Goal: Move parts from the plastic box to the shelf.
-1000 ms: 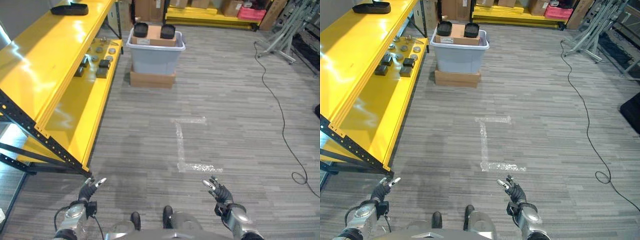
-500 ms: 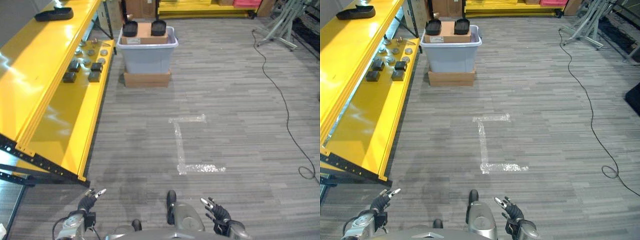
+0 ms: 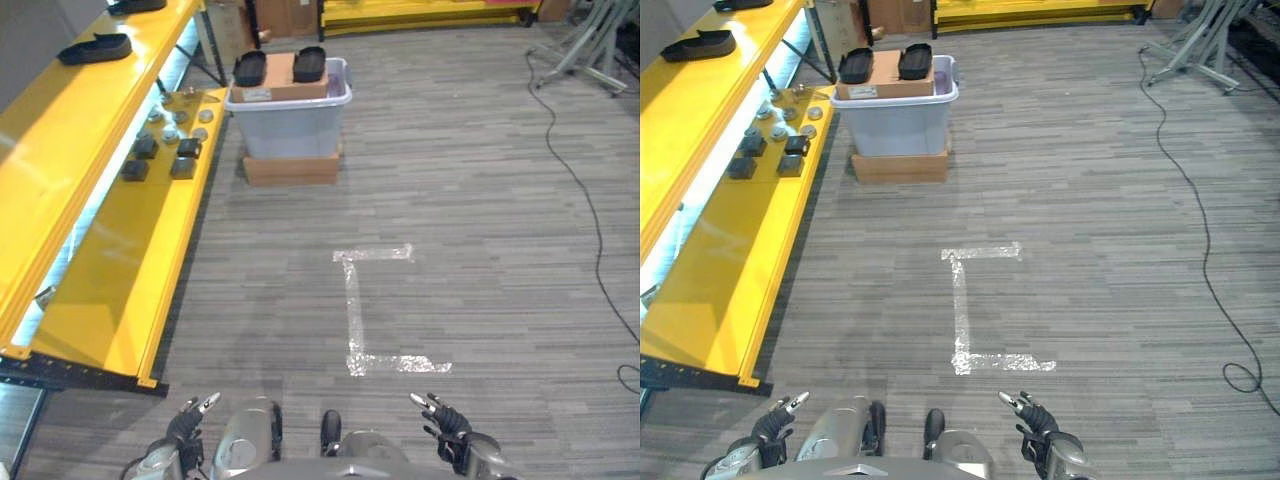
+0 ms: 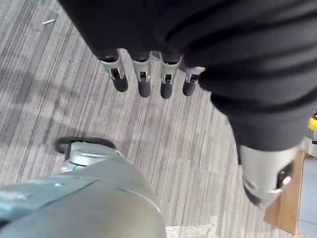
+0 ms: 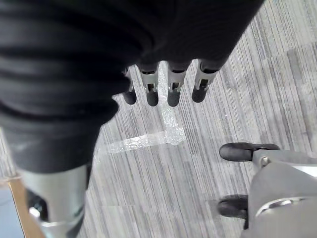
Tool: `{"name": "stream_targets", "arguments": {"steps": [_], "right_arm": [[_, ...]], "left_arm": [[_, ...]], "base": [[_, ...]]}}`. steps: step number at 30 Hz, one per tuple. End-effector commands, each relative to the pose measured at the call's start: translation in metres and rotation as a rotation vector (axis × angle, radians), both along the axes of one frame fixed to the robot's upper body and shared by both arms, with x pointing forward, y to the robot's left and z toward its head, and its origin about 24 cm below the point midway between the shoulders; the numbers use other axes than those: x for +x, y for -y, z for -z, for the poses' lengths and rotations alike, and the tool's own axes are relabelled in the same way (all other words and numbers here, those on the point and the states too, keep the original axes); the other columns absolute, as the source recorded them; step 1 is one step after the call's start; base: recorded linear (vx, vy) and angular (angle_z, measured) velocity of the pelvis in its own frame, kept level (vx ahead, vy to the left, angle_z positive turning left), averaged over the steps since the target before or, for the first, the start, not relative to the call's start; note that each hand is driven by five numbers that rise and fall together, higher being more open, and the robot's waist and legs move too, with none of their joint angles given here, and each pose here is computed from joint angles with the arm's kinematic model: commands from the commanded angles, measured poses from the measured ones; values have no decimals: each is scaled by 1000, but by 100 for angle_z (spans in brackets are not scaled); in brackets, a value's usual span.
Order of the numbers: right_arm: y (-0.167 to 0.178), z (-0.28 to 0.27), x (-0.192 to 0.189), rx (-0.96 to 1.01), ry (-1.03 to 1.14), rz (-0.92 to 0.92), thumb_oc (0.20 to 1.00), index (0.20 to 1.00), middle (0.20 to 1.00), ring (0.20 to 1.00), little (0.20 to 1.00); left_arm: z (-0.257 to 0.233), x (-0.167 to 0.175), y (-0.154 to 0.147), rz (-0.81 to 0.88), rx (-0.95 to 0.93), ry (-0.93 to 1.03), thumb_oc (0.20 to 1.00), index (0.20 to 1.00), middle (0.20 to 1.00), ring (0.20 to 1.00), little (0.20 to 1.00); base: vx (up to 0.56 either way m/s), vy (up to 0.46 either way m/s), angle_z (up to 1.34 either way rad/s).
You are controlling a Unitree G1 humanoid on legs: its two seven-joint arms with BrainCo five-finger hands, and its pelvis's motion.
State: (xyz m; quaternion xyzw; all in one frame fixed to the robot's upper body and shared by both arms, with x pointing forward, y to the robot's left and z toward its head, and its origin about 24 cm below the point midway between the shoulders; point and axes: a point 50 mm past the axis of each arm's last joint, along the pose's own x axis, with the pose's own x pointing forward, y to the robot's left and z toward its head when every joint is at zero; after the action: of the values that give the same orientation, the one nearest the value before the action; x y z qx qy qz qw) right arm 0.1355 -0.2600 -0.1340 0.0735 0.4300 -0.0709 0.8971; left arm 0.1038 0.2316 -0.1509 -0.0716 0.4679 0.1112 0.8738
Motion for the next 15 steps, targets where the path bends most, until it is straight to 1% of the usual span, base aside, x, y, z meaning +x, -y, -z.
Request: {"name": "stream_targets", "arguments": {"steps": [1,3,6,10,15], "right_arm": [[16,-3,-9,-51,-19,-43,1000,1000,1000,1000,1000],[20,-3,-14,-45,-19,-32,1000,1000,1000,1000,1000],[18,-2,-13,-31,-16,-5,1000,1000,1000,1000,1000],[7,3,-19,10,-30,8,1000,1000,1000,1000,1000],[-6,9,-24,26,-62,-41,1000,1000,1000,1000,1000]], "left_arm": [[-7,10,-5,72,44,75,1000,1000,1000,1000,1000],[-6,4,-6,99,54,71,1000,1000,1000,1000,1000],[-7,3,-12,90,64,68,1000,1000,1000,1000,1000],[-13,16,-23,112,93,78,1000,1000,1000,1000,1000],[-22,36,-27,90,123,141,1000,1000,1000,1000,1000]], "base": [[143,29,-18],[287,126,-14],[353,237,-4],[278,203,-4],[281,193,-2]]}}
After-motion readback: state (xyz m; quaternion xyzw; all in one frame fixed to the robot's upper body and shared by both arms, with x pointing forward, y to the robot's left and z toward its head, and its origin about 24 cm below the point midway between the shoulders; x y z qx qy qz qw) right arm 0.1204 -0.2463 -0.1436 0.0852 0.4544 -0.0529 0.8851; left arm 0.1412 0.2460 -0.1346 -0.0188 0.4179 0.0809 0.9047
